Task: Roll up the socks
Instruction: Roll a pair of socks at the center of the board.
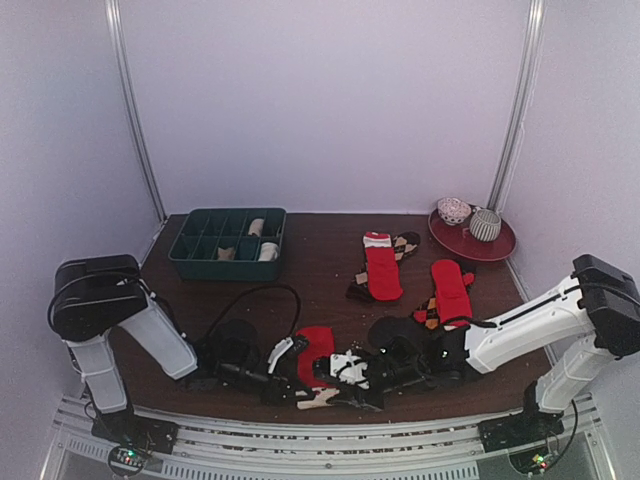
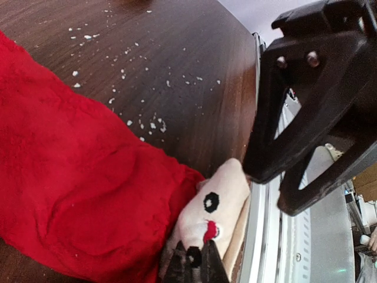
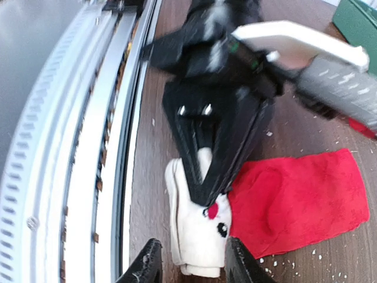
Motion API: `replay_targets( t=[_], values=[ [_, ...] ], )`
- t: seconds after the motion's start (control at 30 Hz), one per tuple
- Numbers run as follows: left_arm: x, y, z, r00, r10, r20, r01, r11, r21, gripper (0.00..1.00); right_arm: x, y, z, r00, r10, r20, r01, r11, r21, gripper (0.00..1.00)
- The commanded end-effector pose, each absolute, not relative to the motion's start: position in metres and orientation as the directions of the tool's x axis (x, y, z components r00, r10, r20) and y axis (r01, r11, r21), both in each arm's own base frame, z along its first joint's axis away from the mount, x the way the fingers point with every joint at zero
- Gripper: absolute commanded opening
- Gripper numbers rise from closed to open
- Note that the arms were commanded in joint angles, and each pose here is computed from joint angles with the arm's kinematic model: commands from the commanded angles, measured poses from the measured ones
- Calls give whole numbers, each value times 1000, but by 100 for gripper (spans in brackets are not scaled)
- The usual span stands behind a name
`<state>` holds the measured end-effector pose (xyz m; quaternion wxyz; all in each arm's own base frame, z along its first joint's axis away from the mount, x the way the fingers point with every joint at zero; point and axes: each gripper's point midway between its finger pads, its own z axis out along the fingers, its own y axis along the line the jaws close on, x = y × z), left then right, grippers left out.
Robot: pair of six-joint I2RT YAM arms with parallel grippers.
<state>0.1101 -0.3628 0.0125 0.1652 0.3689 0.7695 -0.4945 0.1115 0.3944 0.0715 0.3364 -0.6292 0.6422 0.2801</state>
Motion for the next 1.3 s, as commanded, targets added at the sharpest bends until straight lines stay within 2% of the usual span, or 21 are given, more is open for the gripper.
replay_targets(
  t=[0.0, 0.23, 0.43, 0.5, 0.6, 0.67, 0.8, 0.97, 1.07, 1.2, 1.27],
  values=[
    [66, -273, -91, -802, 570, -177, 547, 584, -600, 0, 114, 388, 47, 139, -707, -694, -980, 5, -201, 38],
    [66, -272, -92, -800, 575, -173, 549, 585, -597, 0, 120, 391, 39, 162, -733, -661, -967, 17, -255, 38],
    [66, -272, -93, -793, 584, -172, 556, 579, -596, 0, 118, 394, 25, 160, -754, -637, -971, -4, -239, 37],
    [67, -274, -92, -789, 587, -180, 562, 571, -598, 0, 115, 392, 15, 137, -774, -619, -977, -3, -213, 31],
    [71, -280, -87, -776, 594, -214, 586, 551, -594, 0, 113, 385, 2, 52, -798, -600, -987, 49, -151, 16],
    [78, -288, -81, -759, 599, -256, 615, 529, -585, 0, 110, 381, -3, -8, -800, -601, -990, 90, -106, 12],
    [102, -306, -57, -708, 595, -381, 696, 497, -518, 29, 104, 374, -5, -164, -771, -616, -983, 178, 39, 9],
    [145, -320, 4, -567, 529, -631, 815, 473, -336, 66, 96, 369, -7, -377, -741, -556, -922, 243, 301, 8],
    [157, -316, 44, -477, 428, -767, 843, 468, -263, 75, 92, 362, -11, -476, -739, -476, -860, 276, 430, 8],
    [150, -311, 92, -286, 274, -918, 902, 401, -161, 78, 89, 355, -12, -613, -713, -340, -720, 328, 611, 8],
    [145, -315, 110, -183, 236, -954, 929, 359, -90, 79, 91, 352, -15, -671, -693, -262, -644, 371, 669, 8]
  ],
)
